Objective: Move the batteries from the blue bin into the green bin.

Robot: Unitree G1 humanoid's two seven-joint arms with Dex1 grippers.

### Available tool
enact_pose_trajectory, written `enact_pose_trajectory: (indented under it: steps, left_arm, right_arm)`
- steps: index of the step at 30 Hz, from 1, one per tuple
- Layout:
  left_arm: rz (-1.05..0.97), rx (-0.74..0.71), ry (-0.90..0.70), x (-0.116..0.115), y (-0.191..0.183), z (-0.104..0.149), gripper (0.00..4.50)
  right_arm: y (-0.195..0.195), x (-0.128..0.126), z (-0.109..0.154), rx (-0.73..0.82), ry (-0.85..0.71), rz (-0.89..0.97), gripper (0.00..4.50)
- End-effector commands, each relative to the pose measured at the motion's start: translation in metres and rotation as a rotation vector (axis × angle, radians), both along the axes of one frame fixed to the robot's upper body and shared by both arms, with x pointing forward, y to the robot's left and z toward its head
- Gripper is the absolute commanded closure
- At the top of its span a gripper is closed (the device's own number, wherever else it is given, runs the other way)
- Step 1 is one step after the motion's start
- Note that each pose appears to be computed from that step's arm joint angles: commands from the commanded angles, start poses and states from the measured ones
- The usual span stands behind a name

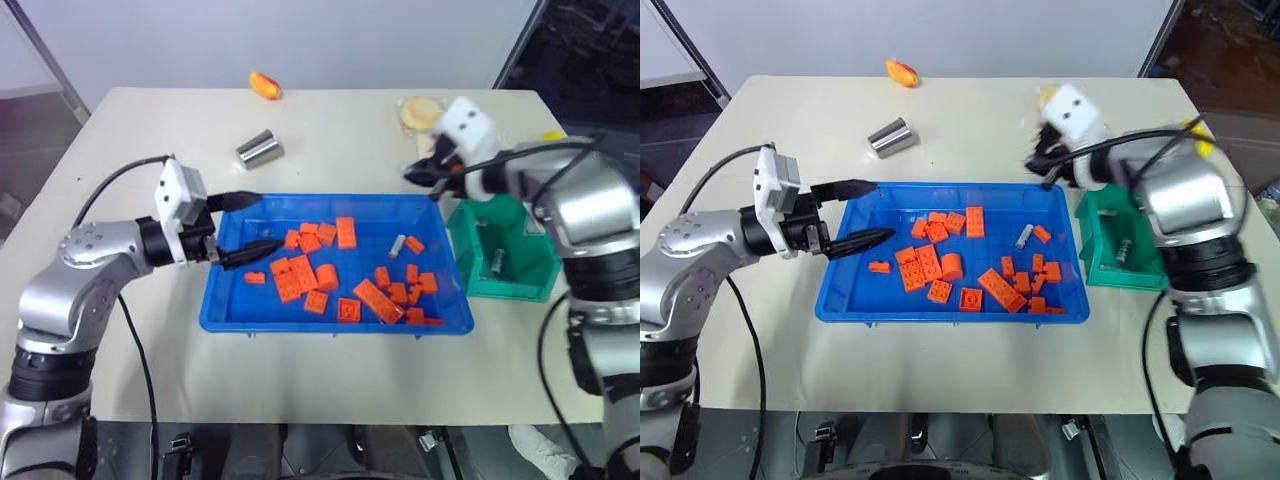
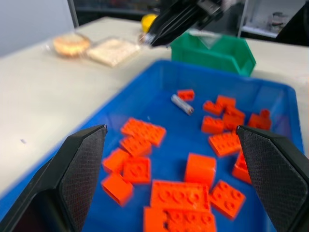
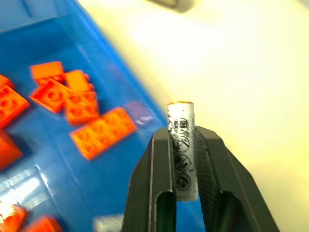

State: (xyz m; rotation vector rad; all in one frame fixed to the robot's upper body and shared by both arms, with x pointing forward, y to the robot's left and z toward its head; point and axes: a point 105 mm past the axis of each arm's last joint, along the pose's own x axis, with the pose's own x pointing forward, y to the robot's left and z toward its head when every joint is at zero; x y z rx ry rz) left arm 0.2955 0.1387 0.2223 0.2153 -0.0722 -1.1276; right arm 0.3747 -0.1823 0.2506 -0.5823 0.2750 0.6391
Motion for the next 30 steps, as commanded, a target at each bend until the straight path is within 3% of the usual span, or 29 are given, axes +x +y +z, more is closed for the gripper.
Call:
enact_pose_trajectory:
  steps: [1, 6, 13, 17, 22, 26, 30]
  left_arm:
    - [-0.051, -0.003, -0.023, 0.0, -0.007, 0.005, 0.0]
    - [-0.121, -0.012, -0.018, 0.006, -0.019, 0.008, 0.0]
    - [-0.172, -0.089, 0.008, 0.01, -0.027, 0.015, 0.0]
    - [-0.169, -0.076, 0.009, 0.011, -0.027, 0.013, 0.0]
    - [-0.163, -0.057, 0.005, 0.011, -0.023, 0.013, 0.0]
    - [-0.151, 0.003, 0.002, 0.011, -0.019, 0.006, 0.0]
    - [-0.132, 0.12, 0.004, 0.01, -0.01, -0.009, 0.0]
  right_arm:
    - [-0.022, -0.009, 0.013, -0.01, -0.038, -0.054, 4.43]
    - [-0.082, -0.029, 0.001, 0.004, 0.019, -0.244, 4.43]
    - [-0.107, -0.048, -0.024, -0.039, 0.091, -0.309, 4.43]
    - [-0.111, -0.052, -0.035, -0.03, 0.114, -0.325, 2.63]
    - [-0.111, -0.05, -0.03, -0.038, 0.094, -0.326, 0.03]
    - [-0.099, -0.04, -0.008, -0.027, 0.017, -0.292, 0.03]
    - [-0.052, -0.031, 0.006, 0.092, 0.011, -0.134, 0.03]
